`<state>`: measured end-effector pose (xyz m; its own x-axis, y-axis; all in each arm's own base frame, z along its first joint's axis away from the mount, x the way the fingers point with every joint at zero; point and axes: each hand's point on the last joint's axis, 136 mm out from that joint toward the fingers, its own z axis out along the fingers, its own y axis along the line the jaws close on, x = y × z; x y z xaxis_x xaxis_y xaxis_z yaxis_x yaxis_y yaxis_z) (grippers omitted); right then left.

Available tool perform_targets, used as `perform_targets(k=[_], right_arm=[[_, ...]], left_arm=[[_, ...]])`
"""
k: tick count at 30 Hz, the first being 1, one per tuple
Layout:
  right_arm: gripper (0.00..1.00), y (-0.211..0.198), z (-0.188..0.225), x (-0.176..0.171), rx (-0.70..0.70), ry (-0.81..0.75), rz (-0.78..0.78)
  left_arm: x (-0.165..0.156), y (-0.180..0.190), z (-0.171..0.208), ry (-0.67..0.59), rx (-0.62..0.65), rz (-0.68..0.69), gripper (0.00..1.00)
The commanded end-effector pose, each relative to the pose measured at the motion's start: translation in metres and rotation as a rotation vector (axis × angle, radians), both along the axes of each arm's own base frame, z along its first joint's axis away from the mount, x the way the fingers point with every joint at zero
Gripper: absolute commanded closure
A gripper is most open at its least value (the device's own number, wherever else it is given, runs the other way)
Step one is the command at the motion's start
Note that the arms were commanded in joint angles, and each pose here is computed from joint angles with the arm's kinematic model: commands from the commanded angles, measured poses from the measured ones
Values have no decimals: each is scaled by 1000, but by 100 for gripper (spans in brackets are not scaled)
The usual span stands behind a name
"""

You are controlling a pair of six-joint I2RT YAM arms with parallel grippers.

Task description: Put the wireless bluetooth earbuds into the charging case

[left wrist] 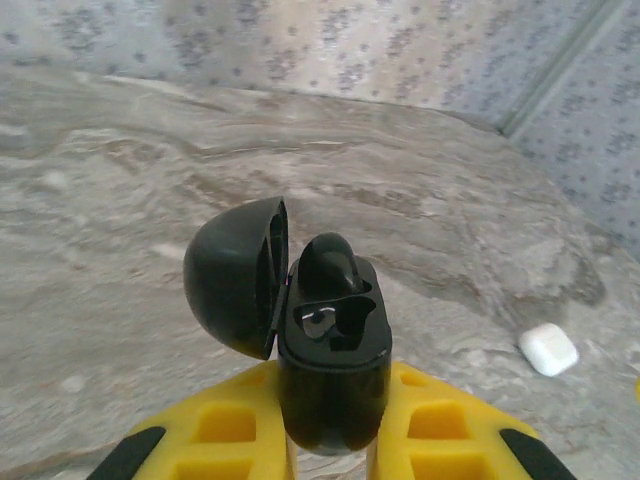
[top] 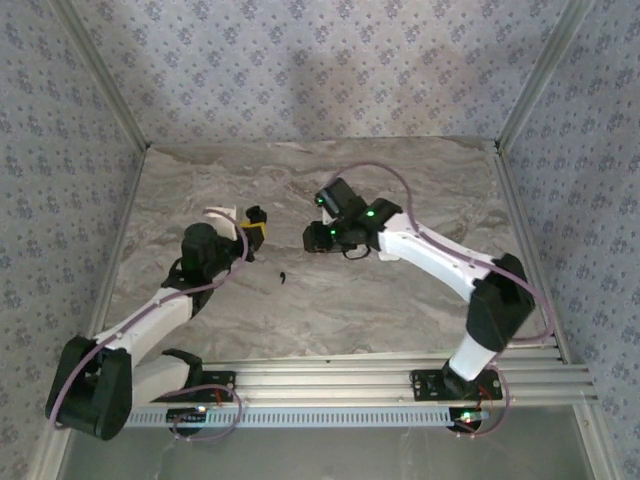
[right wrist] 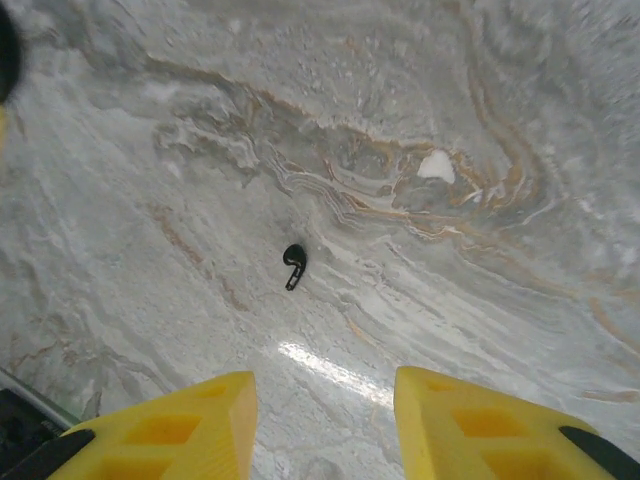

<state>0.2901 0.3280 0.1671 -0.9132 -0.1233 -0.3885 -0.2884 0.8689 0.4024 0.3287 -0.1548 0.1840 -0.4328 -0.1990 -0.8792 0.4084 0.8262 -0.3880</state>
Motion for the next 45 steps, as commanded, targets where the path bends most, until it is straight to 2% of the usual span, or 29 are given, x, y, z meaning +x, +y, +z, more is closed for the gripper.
perform_targets(k=[1,7,16,31,45], right_arm=[[58,10,-21,-6,-60,99,-24],[61,41,-63,-4,-119,212,18],[64,68,-99,1,-109,289,61],[67,89,-130,0,-85,338,77],[69,90,-141,-9,-116,360,87]], left_arm=[[-2,25,-11,63,-6,104,86],[-8,43,-24,107,-2,169,86],[-17,57,-26,101,-2,222,85],[-22,61,-24,84,8,231,85],[-23,61,-22,77,5,232,85]])
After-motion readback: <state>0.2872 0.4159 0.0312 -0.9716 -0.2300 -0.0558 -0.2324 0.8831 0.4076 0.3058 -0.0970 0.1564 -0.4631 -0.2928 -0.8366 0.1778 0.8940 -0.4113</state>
